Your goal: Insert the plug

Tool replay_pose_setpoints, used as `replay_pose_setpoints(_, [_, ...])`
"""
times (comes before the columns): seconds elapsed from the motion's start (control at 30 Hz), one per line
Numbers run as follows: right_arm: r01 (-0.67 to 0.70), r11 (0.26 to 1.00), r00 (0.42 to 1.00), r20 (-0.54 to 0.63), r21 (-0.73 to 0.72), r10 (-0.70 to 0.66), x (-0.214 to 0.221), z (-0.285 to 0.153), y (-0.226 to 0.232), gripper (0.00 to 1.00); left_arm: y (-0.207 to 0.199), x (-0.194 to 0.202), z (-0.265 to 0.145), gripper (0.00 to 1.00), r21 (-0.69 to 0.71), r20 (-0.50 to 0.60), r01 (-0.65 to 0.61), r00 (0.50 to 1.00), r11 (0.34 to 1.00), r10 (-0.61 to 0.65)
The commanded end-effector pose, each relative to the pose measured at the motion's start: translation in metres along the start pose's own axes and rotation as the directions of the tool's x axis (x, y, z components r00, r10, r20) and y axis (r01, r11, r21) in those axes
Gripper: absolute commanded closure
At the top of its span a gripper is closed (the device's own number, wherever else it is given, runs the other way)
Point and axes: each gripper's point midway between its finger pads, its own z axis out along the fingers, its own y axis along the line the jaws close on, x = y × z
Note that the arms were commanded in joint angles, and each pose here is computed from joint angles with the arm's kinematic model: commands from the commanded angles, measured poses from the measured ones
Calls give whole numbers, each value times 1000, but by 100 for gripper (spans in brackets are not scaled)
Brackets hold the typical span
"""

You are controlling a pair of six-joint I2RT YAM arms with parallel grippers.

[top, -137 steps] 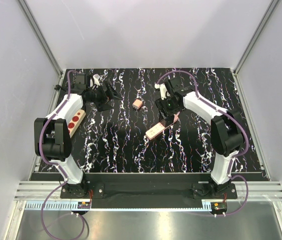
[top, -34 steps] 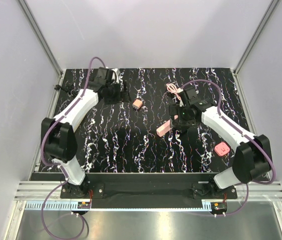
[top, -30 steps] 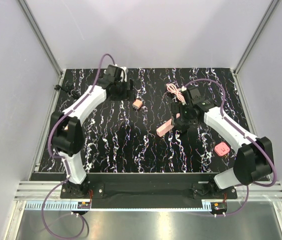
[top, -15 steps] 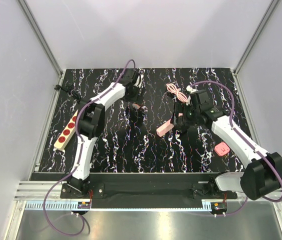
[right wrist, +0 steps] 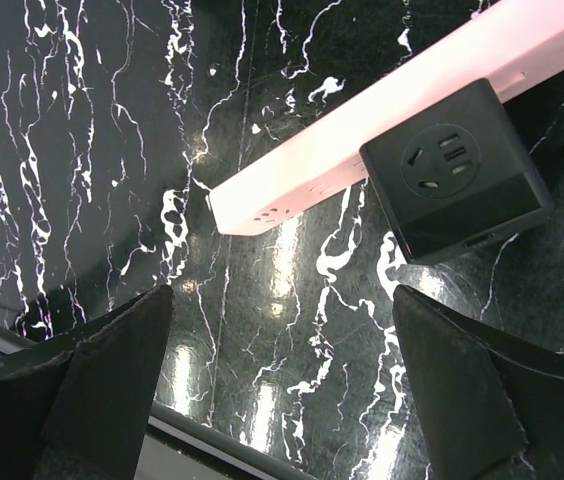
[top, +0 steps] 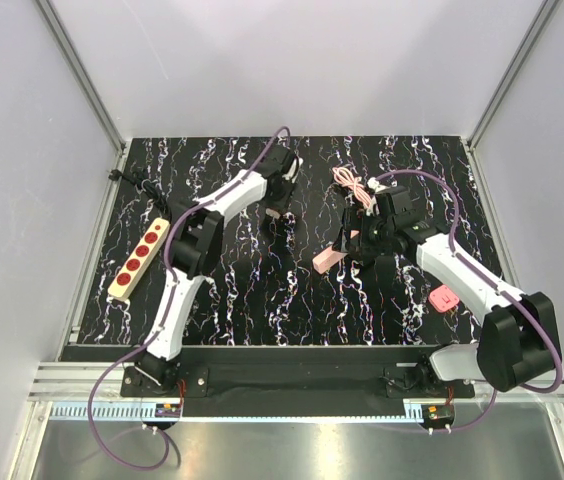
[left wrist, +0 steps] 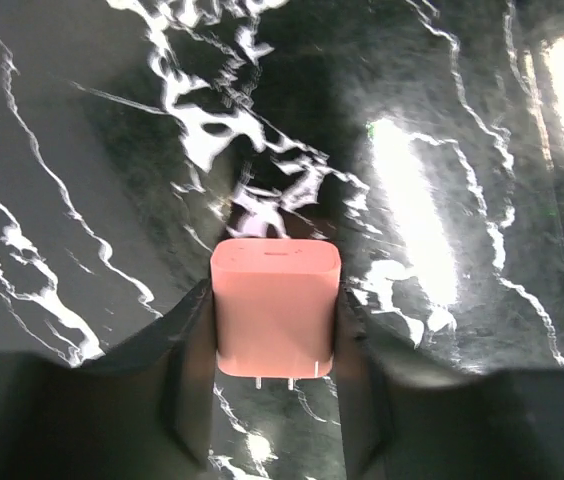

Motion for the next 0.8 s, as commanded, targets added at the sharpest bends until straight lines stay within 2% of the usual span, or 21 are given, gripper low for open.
replay_pose_setpoints(0.0, [-5, 999, 999, 50, -51, 8, -18, -1, 12, 3, 2, -14, -35, 85, -65, 69, -9, 998, 998, 14])
replay_pose_setpoints(0.03, [-8, 998, 998, 56, -56, 11, -21, -2, 14, 3, 1, -16, -44, 92, -59, 92, 1, 996, 998, 4])
replay_pose_setpoints(0.1, [-24, 996, 997, 68, -86, 30, -30, -7, 23, 3, -7, -21, -77, 96, -25, 176, 2, 984, 1000, 3])
replay_pose_setpoints(0.13, [-30, 993, 997, 65, -110, 38, -31, -10, 28, 3, -8, -33, -112, 99, -13, 254, -5, 967, 1000, 8])
replay_pose_setpoints(0.17, [-28, 991, 996, 81, -131, 39, -40, -15, 33, 4, -18, -22, -115, 100, 18, 266, -30, 964, 999, 24])
replay_pose_setpoints(0.27, [-59, 982, 996, 50, -180, 69, -42, -24, 43, 7, -43, -12, -163, 100, 110, 355, -121, 932, 987, 75])
replay_pose_setpoints(0.33, [-66, 968, 997, 15, -243, 72, -42, -36, 58, 14, -49, -17, -201, 100, 112, 448, -160, 889, 981, 94])
replay_pose_setpoints(0.4, [-79, 948, 997, 2, -308, 83, -44, -47, 73, 18, -73, -2, -215, 100, 187, 479, -235, 870, 954, 121])
replay_pose_setpoints(0.5, [-61, 860, 998, -31, -506, 53, -45, -69, 110, 22, -96, 9, -246, 100, 227, 542, -328, 825, 917, 161])
replay_pose_setpoints(0.53, [-65, 809, 997, -67, -584, 32, -39, -79, 124, 22, -107, 11, -258, 100, 241, 565, -359, 807, 901, 170])
replay_pose_setpoints(0.63, [-62, 733, 996, -85, -678, 6, -38, -96, 141, 18, -117, 14, -275, 100, 243, 597, -408, 778, 880, 196])
replay_pose_setpoints(0.77, [-98, 696, 995, -90, -711, 48, -42, -109, 149, 17, -134, 18, -288, 100, 228, 625, -454, 747, 862, 228])
